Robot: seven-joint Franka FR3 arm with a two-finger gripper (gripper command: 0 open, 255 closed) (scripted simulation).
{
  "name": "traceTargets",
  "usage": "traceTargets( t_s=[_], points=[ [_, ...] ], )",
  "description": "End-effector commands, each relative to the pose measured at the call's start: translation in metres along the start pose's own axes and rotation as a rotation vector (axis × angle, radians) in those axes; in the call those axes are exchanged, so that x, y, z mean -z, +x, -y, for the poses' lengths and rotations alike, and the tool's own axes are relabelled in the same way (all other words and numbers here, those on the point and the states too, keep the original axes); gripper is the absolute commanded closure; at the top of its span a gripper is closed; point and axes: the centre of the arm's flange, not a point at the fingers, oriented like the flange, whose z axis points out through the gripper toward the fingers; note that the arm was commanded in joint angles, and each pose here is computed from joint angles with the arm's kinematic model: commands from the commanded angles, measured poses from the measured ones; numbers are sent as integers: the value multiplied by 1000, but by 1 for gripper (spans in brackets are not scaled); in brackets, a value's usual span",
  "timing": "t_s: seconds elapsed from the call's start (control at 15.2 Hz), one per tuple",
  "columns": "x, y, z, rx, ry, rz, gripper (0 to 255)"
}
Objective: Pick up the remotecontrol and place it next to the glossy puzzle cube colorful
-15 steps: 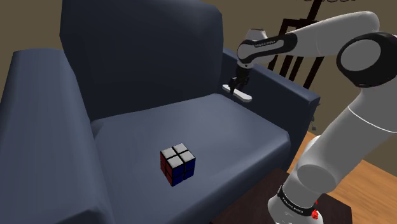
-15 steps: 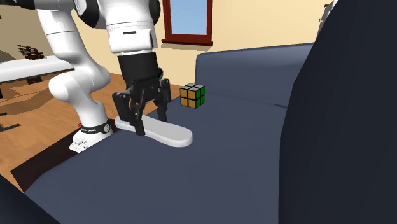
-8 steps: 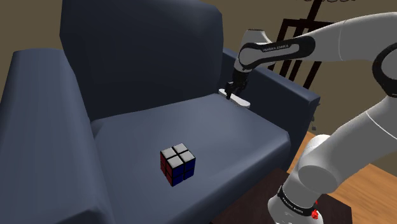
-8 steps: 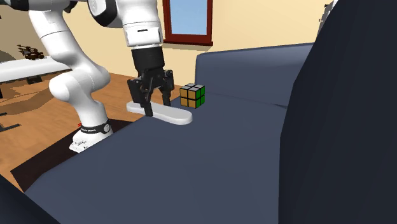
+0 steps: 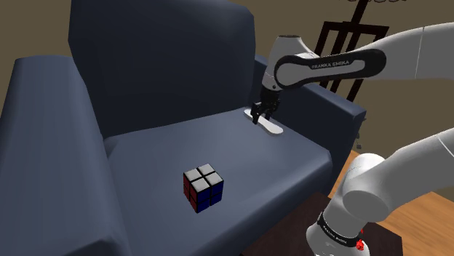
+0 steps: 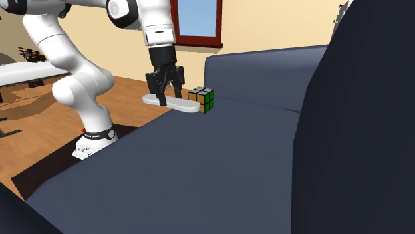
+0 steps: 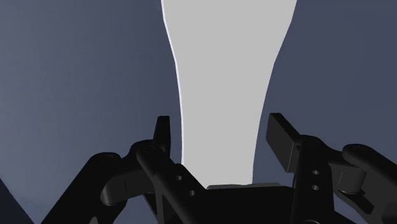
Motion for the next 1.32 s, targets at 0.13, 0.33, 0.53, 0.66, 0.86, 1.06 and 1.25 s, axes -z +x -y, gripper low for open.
traceTargets(
  t_s=[0.13, 0.33, 0.53, 0.66, 0.86, 1.06, 1.25],
  points=[
    [9, -29, 44, -3, -1, 0, 255],
    [13, -50, 77, -3, -1, 0, 255],
    [17, -71, 111, -3, -1, 0, 255],
    [19, -85, 133, -3, -1, 0, 255],
    [24, -106, 166, -3, -1, 0, 255],
    [28, -127, 199, -3, -1, 0, 255],
    [18, -130, 203, -3, -1, 0, 255]
  ],
)
